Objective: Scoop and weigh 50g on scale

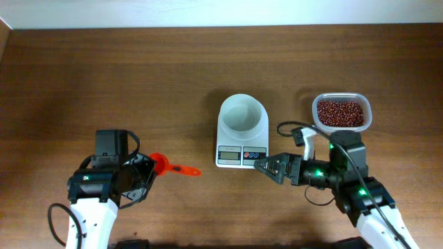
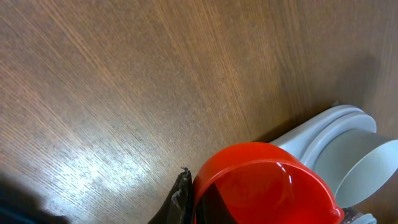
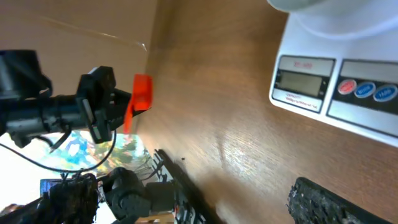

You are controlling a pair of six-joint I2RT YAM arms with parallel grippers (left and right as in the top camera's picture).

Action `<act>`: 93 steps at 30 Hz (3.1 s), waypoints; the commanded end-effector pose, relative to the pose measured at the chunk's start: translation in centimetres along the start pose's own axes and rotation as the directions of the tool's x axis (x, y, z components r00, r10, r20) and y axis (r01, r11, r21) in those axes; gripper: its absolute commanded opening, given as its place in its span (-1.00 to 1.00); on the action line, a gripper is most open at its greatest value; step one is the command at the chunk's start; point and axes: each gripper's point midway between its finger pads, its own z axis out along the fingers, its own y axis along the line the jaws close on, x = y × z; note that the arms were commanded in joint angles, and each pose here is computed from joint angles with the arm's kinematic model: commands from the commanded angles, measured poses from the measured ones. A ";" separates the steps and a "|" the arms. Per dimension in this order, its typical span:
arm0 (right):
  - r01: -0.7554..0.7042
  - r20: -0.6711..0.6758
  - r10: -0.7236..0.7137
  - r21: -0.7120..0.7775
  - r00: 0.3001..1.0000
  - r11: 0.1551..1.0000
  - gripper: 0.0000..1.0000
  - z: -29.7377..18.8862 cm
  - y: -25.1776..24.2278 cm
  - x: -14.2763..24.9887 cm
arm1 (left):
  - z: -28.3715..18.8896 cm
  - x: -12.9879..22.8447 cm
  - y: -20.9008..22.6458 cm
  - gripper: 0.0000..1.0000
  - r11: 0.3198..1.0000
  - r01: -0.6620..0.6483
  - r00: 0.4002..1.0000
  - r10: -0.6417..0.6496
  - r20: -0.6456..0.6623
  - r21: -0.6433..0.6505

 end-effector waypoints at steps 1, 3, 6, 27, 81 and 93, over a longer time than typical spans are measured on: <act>-0.009 -0.057 0.007 -0.026 0.998 1.000 0.93 0.9 0.9 0.7 | -0.3 0.3 0.2 -1.00 1.000 0.020 1.000 -0.020 0.001 -0.017; -0.001 -0.075 -0.001 -0.031 0.997 1.000 0.86 1.9 1.6 1.2 | -0.2 1.1 0.3 -1.00 0.998 0.047 0.999 -0.048 -0.014 -0.031; 0.031 -0.076 -0.035 -0.050 0.997 0.998 0.80 3.9 3.5 1.7 | 0.1 2.1 0.1 -1.00 0.998 0.041 0.999 -0.042 -0.013 -0.046; -0.023 -0.089 0.013 -0.103 0.996 0.994 0.11 10.2 6.6 3.8 | 0.5 6.1 -1.2 -1.00 0.999 0.041 0.997 -0.043 -0.063 -0.034; 0.053 -0.041 -0.058 -0.112 0.997 0.992 -0.54 11.0 7.6 4.1 | 1.8 8.5 -2.6 -1.00 0.990 -0.144 0.974 0.141 -0.177 -0.001; 0.053 -0.040 -0.058 -0.113 0.998 0.992 -0.58 11.0 7.6 4.0 | 1.8 8.7 -3.2 -1.00 0.985 -0.170 0.968 0.173 -0.184 0.031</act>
